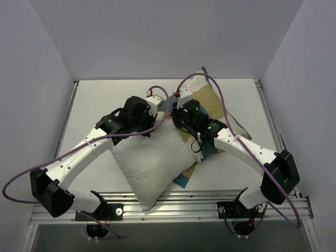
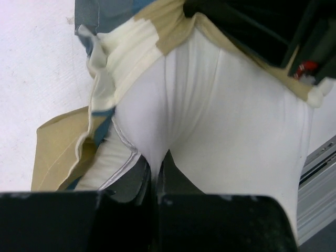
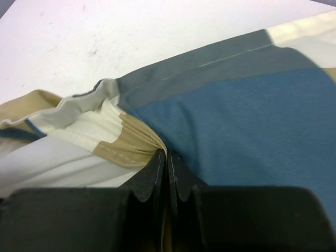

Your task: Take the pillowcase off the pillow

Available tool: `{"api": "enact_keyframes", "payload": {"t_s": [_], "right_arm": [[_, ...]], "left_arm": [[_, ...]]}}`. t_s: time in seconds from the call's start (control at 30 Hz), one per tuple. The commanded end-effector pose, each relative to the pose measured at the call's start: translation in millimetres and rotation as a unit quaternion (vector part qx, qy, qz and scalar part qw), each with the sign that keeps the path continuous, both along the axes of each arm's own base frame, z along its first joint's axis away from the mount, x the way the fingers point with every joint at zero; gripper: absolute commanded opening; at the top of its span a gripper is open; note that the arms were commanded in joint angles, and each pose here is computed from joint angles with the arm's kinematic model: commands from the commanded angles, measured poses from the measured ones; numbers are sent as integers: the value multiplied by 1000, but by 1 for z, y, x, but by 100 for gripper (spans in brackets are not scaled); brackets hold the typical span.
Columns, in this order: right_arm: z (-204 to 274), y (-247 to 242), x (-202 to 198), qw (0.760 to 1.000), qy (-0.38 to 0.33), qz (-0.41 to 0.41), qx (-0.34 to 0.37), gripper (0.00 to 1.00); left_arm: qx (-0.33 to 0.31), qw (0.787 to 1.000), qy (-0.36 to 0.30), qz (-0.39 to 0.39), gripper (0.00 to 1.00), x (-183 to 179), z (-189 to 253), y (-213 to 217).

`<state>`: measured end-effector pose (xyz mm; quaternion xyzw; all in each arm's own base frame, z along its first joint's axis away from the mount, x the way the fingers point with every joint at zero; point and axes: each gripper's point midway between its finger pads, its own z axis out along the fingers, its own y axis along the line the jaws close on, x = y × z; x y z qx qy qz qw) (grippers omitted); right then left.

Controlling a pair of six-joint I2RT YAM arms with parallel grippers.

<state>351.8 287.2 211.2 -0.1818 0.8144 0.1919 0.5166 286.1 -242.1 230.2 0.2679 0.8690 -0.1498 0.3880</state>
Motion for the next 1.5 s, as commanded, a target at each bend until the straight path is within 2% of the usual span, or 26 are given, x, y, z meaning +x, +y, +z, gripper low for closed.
{"api": "enact_keyframes", "payload": {"t_s": [0.0, 0.17, 0.33, 0.47, 0.6, 0.7, 0.73, 0.77, 0.8, 0.87, 0.93, 0.97, 1.0, 1.07, 1.1, 1.13, 1.17, 1.2, 1.23, 1.33, 1.47], "right_arm": [[-4, -71, 38, 987, -11, -152, -59, 0], [12, -179, 69, 942, -4, -332, -47, 0], [10, -251, 78, 903, 31, -428, -21, 0], [2, -322, 78, 859, 55, -509, -8, 0], [-5, -356, 75, 839, 73, -540, 16, 0], [-1, -352, 81, 847, 76, -525, 30, 0], [2, -342, 85, 860, 75, -503, 40, 0], [4, -317, 94, 890, 75, -445, 60, 0], [7, -303, 97, 905, 72, -414, 68, 0], [13, -240, 96, 945, 79, -305, 83, 0], [18, -194, 87, 963, 81, -241, 87, 0], [20, -177, 82, 969, 84, -211, 94, 1], [17, -166, 76, 972, 88, -197, 98, 11], [24, -146, 64, 977, 85, -165, 107, 23], [26, -140, 58, 978, 87, -153, 110, 28], [30, -137, 51, 979, 83, -148, 112, 38], [31, -134, 45, 980, 86, -142, 109, 42], [31, -134, 39, 981, 87, -139, 108, 49], [36, -136, 31, 982, 80, -137, 106, 53], [43, -147, 12, 981, 67, -150, 98, 63], [33, -160, -13, 980, 73, -164, 85, 74]], "left_arm": [[-67, 996, -60, -4, 2, -11, 62, 2], [-78, 995, -67, 7, 2, -32, 78, 22], [-90, 994, -61, 30, 2, -54, 87, 45], [-92, 992, -65, 60, 2, -74, 93, 72], [-76, 988, -81, 107, 2, -83, 97, 103], [-50, 984, -85, 146, 2, -82, 94, 123], [-39, 984, -82, 155, 2, -78, 90, 124], [-37, 984, -81, 156, 2, -73, 88, 123], [-33, 985, -74, 151, 2, -69, 81, 117], [-43, 989, -69, 125, 2, -54, 73, 94], [-31, 992, -57, 113, 2, -38, 55, 78], [-38, 992, -72, 99, 11, -28, 58, 68], [-27, 993, -69, 96, 17, -18, 50, 61], [-28, 992, -93, 86, 34, -3, 61, 51], [-34, 992, -96, 76, 50, 1, 66, 44], [-45, 991, -103, 67, 57, 7, 78, 34], [-53, 991, -107, 57, 64, 8, 86, 28], [-60, 992, -106, 44, 77, 8, 89, 19], [-70, 991, -114, 29, 83, 4, 98, 9], [-70, 988, -138, 8, 97, 0, 113, -9], [-39, 984, -161, -62, 94, -26, 102, -56]]}}
